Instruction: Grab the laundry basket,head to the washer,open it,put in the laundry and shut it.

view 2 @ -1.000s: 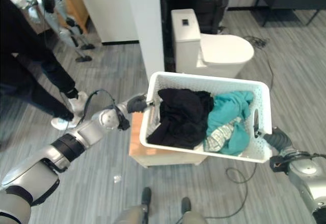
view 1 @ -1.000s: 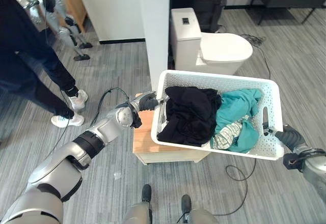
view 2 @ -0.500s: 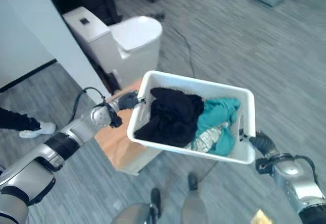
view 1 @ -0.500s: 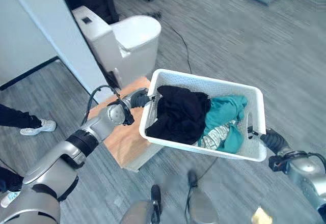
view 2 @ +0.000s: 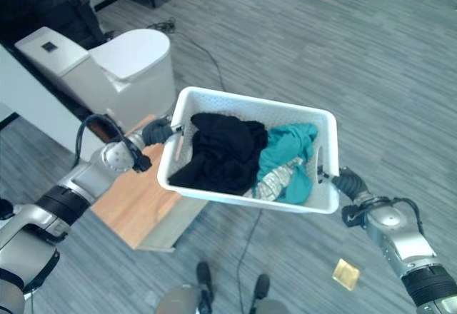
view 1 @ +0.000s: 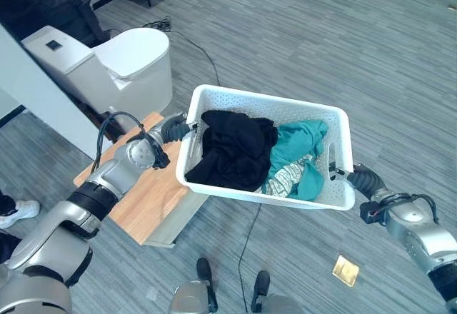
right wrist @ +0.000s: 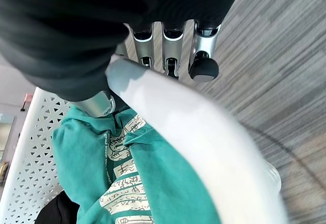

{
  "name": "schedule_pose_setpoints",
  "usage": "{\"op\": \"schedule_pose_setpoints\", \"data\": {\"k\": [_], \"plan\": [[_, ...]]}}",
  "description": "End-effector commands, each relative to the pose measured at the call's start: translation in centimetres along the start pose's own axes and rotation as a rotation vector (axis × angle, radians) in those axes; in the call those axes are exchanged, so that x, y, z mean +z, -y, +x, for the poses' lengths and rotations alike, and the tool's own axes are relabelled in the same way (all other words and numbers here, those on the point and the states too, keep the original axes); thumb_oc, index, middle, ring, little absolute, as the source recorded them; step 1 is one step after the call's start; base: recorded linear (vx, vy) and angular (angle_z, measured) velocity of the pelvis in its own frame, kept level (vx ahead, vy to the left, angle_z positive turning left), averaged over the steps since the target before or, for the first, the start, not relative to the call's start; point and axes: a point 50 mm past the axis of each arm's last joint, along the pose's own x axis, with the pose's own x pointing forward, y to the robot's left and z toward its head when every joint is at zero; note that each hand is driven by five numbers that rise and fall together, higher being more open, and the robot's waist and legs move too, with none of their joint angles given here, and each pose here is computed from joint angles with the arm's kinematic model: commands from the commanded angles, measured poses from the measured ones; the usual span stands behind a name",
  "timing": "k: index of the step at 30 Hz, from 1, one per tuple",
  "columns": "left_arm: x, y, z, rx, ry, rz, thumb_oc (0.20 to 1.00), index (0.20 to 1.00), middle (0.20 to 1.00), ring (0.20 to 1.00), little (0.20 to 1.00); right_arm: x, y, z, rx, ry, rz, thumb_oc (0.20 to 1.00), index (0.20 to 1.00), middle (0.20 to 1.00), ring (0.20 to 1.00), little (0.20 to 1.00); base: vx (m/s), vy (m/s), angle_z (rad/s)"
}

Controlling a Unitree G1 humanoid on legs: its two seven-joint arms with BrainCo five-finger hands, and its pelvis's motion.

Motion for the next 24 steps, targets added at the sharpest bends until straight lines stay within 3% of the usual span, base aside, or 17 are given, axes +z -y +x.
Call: {"op": "schedule_pose_setpoints", "data": {"k": [1, 12, 24], "plan": [[3.0, -2.0, 1.8, 0.096, 0.099, -0.034, 0.200, 0.200, 0.200, 0.200, 0.200, 6.8, 0.7, -0.2, 0.036, 0.337, 0.052, 0.200, 0.200, 0.200, 0.200, 0.200, -0.11, -0.285, 0.21], [5.7, 0.1, 3.5, 0.031, 0.153, -0.036, 0.200, 0.200, 0.200, 0.200, 0.200, 4.7, 1.3, -1.8, 0.008, 0.312, 0.155, 0.200, 0.200, 0.200, 0.200, 0.200, -0.04, -0.253, 0.23], [1.2, -1.4, 1.6, 0.094, 0.021, -0.026, 0.200, 0.200, 0.200, 0.200, 0.200, 3.1, -2.6, 0.5, 0.107, 0.274, 0.261, 0.200, 0.200, 0.200, 0.200, 0.200, 0.26, -0.074, -0.35]]}}
